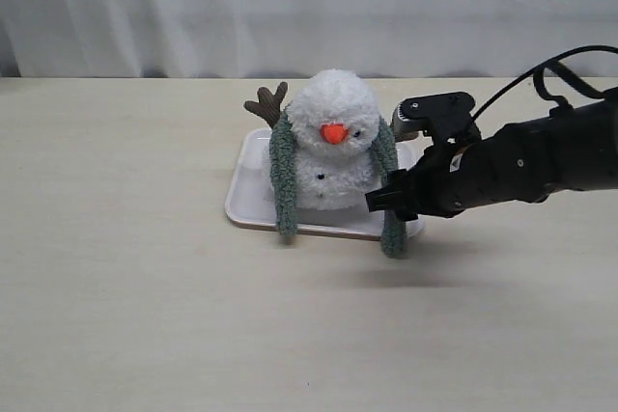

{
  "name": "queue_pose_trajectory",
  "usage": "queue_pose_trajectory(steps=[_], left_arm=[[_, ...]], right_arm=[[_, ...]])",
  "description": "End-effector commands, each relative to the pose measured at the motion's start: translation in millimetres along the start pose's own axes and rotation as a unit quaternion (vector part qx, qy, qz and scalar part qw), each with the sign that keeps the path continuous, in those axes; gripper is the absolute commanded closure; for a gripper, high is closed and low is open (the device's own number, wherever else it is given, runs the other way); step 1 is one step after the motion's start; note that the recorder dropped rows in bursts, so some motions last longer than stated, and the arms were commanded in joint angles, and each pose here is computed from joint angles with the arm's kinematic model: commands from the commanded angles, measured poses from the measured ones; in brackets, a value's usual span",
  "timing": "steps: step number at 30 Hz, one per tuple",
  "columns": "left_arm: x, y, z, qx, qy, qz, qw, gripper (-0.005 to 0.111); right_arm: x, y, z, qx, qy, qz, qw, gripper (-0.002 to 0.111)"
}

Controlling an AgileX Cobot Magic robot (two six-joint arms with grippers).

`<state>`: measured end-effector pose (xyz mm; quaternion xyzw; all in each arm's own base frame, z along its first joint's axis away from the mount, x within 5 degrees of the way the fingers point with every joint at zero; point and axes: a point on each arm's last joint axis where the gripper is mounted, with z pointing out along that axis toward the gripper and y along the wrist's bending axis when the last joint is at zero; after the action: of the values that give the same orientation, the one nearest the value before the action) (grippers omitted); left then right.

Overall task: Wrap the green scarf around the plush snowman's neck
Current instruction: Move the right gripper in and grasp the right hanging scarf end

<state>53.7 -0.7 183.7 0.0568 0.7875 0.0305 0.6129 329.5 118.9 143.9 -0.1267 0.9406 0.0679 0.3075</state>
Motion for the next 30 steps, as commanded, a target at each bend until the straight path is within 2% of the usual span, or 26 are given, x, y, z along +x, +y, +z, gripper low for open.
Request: queue_pose_trajectory(steps=[1,4,8,10,18,21,25,30], left_arm=[[-0.1,0.0,0.2,-0.001,-0.005,0.001,1.000,0.107],[-0.1,0.0,0.2,-0.001,-0.005,0.001,1.000,0.107],[-0.1,0.0,0.2,-0.001,-0.005,0.001,1.000,0.107],[-0.1,0.0,0.2,-0.001,-0.005,0.001,1.000,0.107],[-0.1,0.0,0.2,-0.001,-0.005,0.001,1.000,0.107],[-0.1,0.0,0.2,-0.001,-0.005,0.001,1.000,0.107],[-0.1,0.0,0.2,-0.001,-0.005,0.001,1.000,0.107],[-0.1,0.0,0.2,-0.001,-0.005,0.001,1.000,0.107]], right_arm=[[7.3,1.7,14.4,-0.001,0.002,0.001,1.000,0.052],[10.6,1.4,19.2,0.000,0.010,0.001,1.000,0.062],[13.0,1.2,19.5,0.000,0.022,0.001,1.000,0.094],[13.0,1.3,17.5,0.000,0.026,0.001,1.000,0.104],[-1.4,2.9,-16.2,-0.003,0.013,0.005,1.000,0.104],[-8.7,5.2,-34.7,-0.014,-0.001,0.040,0.999,0.104],[-12.4,14.3,-52.4,-0.046,0.003,0.122,0.991,0.104],[-11.8,26.3,-51.8,-0.074,0.012,0.146,0.986,0.104]])
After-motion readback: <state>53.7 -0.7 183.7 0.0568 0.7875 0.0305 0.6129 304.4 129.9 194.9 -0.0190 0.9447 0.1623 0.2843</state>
